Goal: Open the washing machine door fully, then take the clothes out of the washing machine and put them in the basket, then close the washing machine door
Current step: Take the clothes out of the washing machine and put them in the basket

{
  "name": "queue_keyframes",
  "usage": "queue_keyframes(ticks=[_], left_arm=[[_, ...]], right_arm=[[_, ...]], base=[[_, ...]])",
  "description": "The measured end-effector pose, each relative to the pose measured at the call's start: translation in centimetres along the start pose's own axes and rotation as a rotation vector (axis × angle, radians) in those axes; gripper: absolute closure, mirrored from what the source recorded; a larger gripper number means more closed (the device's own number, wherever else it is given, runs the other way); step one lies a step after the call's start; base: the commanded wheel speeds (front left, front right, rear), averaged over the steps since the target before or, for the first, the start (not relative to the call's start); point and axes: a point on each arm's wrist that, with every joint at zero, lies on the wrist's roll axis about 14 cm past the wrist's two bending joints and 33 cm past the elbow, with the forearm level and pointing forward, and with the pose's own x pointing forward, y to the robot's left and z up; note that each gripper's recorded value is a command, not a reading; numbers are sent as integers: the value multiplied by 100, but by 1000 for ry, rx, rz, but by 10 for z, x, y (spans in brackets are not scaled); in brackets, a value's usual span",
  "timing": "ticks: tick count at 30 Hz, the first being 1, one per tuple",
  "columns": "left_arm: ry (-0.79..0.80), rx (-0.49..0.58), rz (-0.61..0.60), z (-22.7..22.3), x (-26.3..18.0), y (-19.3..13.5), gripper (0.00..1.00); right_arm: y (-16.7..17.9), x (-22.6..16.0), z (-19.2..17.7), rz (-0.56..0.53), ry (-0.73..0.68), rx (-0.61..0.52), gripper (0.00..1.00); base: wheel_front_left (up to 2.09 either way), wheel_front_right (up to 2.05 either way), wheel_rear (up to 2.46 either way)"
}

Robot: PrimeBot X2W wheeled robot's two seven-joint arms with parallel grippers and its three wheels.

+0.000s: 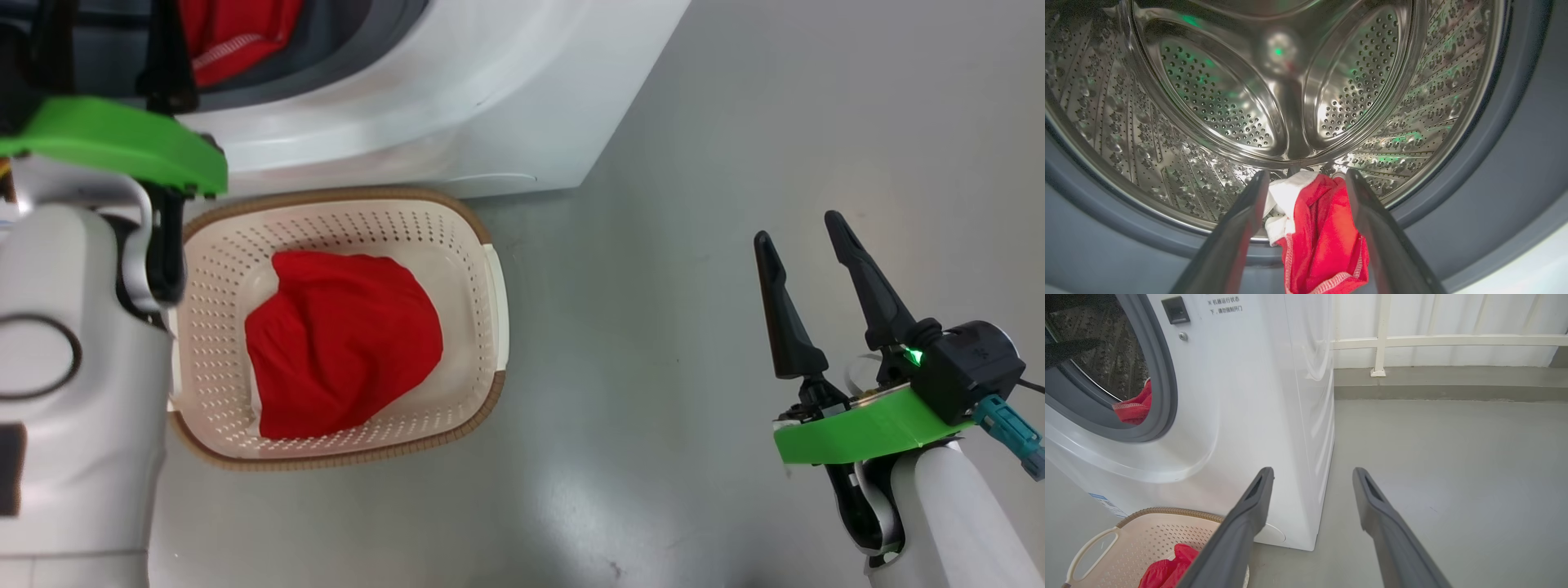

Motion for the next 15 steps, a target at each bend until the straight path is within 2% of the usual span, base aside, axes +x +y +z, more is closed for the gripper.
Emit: queue_keyframes(ticks=[15], left_arm=[[277,-67,-57,-55,46,-8,0]], right_arm=[[-11,-2,-15,-25,41,-13,0]], base=[[0,0,0]])
